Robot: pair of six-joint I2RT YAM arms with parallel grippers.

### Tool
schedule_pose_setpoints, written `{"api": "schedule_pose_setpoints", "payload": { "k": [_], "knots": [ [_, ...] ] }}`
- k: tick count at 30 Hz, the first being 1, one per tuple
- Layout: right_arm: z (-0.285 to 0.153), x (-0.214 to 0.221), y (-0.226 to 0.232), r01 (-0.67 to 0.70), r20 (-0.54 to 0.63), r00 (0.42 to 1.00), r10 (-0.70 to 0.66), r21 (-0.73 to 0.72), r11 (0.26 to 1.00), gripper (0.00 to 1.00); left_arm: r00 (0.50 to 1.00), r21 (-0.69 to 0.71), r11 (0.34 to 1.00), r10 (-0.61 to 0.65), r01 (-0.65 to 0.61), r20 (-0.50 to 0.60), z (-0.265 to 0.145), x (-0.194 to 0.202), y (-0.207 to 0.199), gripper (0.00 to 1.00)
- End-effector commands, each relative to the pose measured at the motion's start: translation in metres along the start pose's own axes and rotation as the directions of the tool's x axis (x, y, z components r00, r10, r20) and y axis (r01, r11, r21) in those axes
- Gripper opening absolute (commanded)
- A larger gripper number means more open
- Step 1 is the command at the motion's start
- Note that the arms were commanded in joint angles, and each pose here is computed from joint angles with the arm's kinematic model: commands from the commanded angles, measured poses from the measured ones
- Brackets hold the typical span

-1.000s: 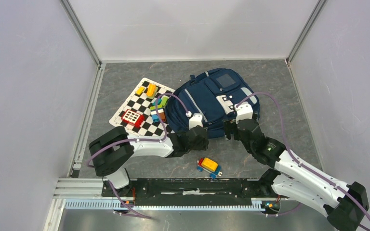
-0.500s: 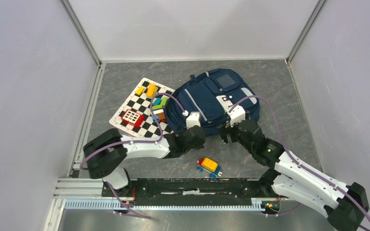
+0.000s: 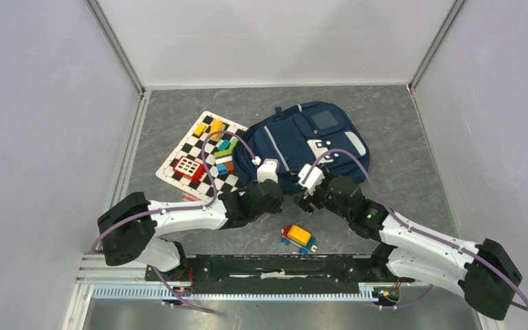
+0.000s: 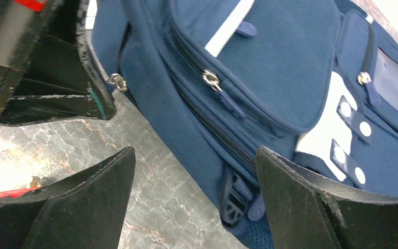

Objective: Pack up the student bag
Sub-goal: Zip the student bag at the center of the board.

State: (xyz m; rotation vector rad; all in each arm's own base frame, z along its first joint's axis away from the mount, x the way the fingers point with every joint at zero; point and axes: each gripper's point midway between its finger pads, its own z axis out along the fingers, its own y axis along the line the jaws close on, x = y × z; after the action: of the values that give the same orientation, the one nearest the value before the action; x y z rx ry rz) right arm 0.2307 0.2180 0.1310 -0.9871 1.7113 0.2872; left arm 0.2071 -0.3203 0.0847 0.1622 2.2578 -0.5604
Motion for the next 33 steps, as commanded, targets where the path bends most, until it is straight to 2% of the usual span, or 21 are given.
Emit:
{"api": "schedule_pose_setpoints", "payload": {
  "k": [1,6,9,13,15,18,27,33],
  "knots": [
    [0.012,-0.028,0.009,0.095,0.093,0.991,-0.091,-0.039,0.995,0.89,0.995,0.04,0.999,0.014,-0.018,0.097,-0.012,-0.033,-0.012,0.02],
    [0.027,-0.024,0.011,0.149,0.055,0.987,-0.148,-0.023,0.989,0.84,0.994,0.051,0.999,0.013,-0.018,0.107,-0.016,-0.037,-0.014,0.02],
    [0.034,-0.018,0.002,0.16,0.0,0.987,-0.16,0.032,0.987,0.74,0.993,0.053,0.998,0.014,-0.021,0.121,-0.019,-0.041,-0.014,0.02],
    [0.033,-0.01,-0.01,0.155,-0.043,0.988,-0.151,0.103,0.983,0.46,0.993,0.038,0.999,0.035,-0.039,0.11,-0.022,-0.04,-0.01,0.02],
    [0.03,-0.005,-0.013,0.154,-0.055,0.987,-0.148,0.125,0.98,0.25,0.993,0.039,0.998,0.042,-0.046,0.107,-0.023,-0.041,-0.009,0.02],
    [0.023,0.004,-0.021,0.148,-0.087,0.987,-0.135,0.171,0.974,0.0,0.994,0.028,0.998,0.047,-0.05,0.094,-0.023,-0.047,-0.005,0.02],
    [-0.022,0.027,-0.064,0.07,-0.129,0.992,-0.013,0.445,0.893,0.0,0.994,-0.076,0.997,0.035,-0.027,0.103,-0.03,-0.082,0.044,0.02],
    [-0.041,0.032,-0.078,0.004,-0.112,0.991,0.068,0.544,0.839,0.0,0.993,-0.138,0.99,0.031,-0.016,0.113,-0.03,-0.104,0.085,0.02]
  ]
}}
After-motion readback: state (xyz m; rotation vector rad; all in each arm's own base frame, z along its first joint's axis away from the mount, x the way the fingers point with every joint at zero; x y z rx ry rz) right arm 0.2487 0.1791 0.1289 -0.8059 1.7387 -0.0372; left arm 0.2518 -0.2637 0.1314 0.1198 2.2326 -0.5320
